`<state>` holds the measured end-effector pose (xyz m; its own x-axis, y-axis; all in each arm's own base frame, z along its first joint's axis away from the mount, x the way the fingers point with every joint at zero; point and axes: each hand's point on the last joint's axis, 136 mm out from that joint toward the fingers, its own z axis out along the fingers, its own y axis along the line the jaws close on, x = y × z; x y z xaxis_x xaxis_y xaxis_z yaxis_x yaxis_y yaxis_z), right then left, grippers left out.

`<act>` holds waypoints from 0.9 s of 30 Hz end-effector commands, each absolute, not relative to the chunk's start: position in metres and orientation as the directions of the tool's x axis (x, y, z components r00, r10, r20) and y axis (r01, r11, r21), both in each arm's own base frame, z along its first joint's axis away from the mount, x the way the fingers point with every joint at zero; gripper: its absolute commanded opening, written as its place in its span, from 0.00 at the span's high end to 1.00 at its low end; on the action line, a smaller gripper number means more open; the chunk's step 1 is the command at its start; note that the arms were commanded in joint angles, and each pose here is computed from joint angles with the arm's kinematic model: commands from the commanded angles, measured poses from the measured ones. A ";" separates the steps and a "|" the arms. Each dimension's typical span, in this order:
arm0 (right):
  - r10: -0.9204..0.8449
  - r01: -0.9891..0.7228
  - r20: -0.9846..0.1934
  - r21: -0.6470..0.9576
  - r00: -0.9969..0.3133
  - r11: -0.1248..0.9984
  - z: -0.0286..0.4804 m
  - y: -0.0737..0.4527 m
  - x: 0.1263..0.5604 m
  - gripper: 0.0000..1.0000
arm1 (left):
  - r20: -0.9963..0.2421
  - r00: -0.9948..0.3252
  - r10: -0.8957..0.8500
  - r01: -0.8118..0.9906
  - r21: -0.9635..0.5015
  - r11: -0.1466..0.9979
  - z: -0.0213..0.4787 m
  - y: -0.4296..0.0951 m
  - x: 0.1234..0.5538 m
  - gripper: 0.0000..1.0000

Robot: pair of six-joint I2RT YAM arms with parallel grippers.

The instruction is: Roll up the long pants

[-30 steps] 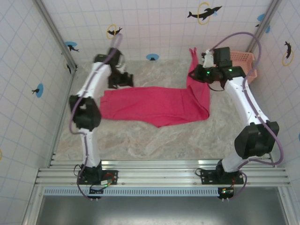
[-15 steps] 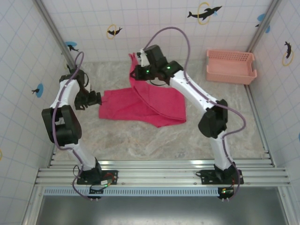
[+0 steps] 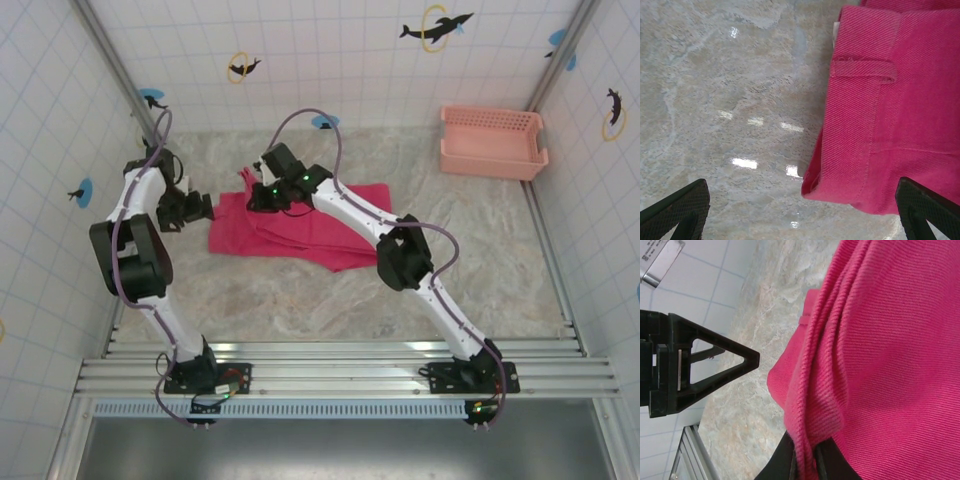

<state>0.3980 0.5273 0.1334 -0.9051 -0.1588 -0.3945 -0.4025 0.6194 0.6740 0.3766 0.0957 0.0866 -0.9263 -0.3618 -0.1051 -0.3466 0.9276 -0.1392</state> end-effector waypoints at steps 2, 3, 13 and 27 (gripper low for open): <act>-0.156 -0.434 -0.417 0.740 -0.896 0.513 0.150 0.563 0.384 0.89 | -0.114 -0.934 -0.338 -0.320 -0.151 0.935 0.085 0.095 0.385 0.02; -0.159 -0.430 -0.409 0.751 -0.899 0.500 0.147 0.569 0.381 0.86 | -0.112 -0.936 -0.335 -0.318 -0.147 0.937 0.085 0.096 0.384 0.03; -0.167 -0.424 -0.398 0.744 -0.902 0.517 0.140 0.573 0.379 0.49 | -0.124 -0.945 -0.303 -0.298 -0.056 0.953 0.100 0.111 0.377 0.02; -0.096 -0.311 -0.501 0.367 -0.860 0.877 0.243 0.259 0.465 0.39 | -0.211 -0.949 -0.235 -0.221 -0.089 0.971 0.119 0.038 0.403 0.03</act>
<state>0.4857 0.3340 0.2296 -0.8634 -0.0286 -0.5038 -0.3289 0.7890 0.5189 0.4039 0.0712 0.1341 -0.9413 -0.2321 -0.2449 -0.2273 0.9726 -0.0484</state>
